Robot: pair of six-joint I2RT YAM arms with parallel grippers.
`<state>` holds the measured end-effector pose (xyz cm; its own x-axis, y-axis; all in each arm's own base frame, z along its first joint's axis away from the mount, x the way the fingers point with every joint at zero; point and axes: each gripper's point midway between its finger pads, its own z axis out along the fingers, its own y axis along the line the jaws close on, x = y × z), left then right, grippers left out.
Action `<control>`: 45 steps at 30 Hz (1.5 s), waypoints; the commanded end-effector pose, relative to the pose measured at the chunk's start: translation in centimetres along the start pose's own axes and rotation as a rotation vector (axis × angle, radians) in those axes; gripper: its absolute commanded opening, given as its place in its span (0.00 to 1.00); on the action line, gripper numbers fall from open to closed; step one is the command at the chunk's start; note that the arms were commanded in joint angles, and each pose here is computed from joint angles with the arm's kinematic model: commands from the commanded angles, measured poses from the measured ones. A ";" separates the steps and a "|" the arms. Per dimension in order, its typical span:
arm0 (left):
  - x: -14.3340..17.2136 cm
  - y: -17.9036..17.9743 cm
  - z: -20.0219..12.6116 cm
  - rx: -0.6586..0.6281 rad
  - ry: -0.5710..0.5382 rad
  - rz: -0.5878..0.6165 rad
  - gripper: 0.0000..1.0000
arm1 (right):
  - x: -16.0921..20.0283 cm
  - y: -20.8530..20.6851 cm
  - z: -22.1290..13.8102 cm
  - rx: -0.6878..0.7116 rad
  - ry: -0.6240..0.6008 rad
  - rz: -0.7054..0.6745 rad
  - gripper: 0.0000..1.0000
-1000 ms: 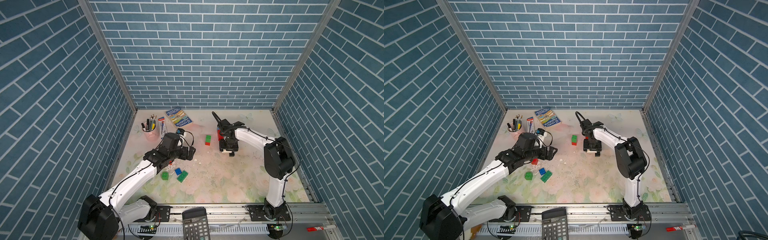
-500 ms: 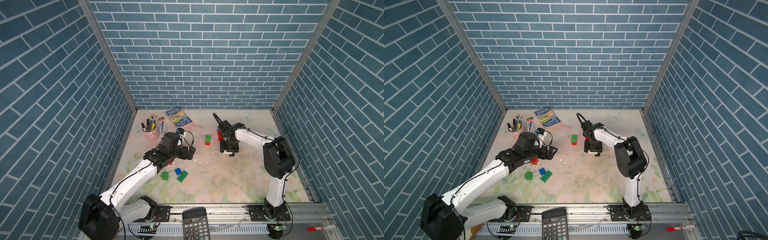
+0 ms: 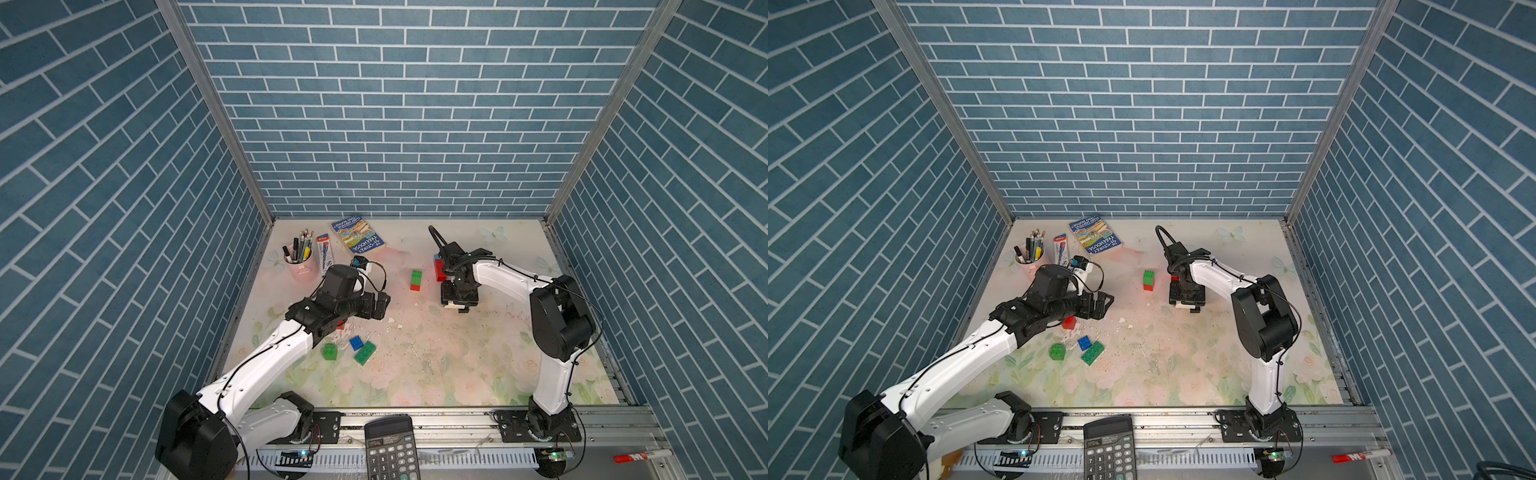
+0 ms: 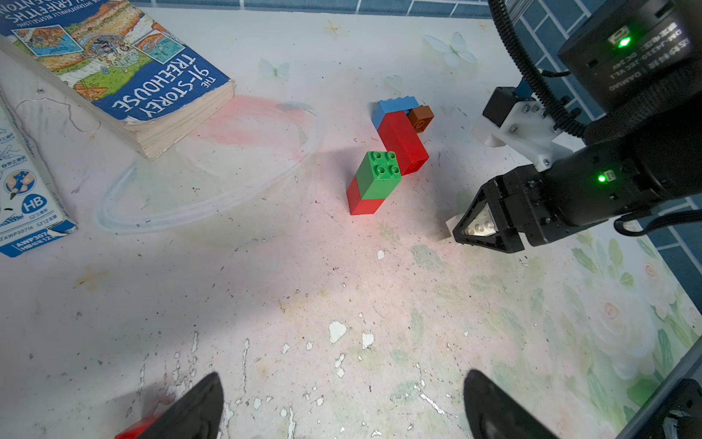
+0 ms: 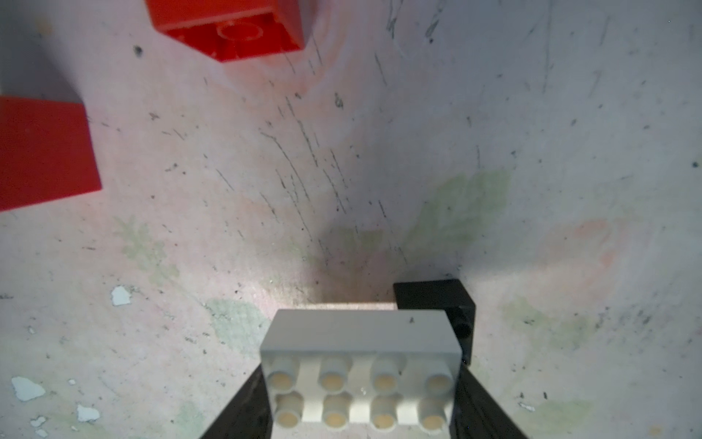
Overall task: Assemble the letter r with lego
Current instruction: Assemble the lego brick with the lego brick.
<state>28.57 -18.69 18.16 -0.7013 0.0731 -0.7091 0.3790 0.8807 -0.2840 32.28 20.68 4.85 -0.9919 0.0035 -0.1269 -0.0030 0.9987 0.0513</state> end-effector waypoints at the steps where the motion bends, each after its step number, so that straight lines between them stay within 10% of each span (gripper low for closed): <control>1: -0.3 0.2 -0.7 -0.013 -0.004 0.009 0.99 | 2.8 -1.4 2.9 0.044 0.099 0.055 0.18; 45: -1.3 1.8 -1.0 -0.006 0.002 0.008 1.00 | 2.6 -2.2 4.3 0.129 0.101 0.105 0.00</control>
<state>29.11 -16.75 18.31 -0.7121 0.0756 -0.6980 0.3629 0.8907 -0.2738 32.64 20.61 4.13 -0.9862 0.0690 -0.1506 0.0643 0.9973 0.0354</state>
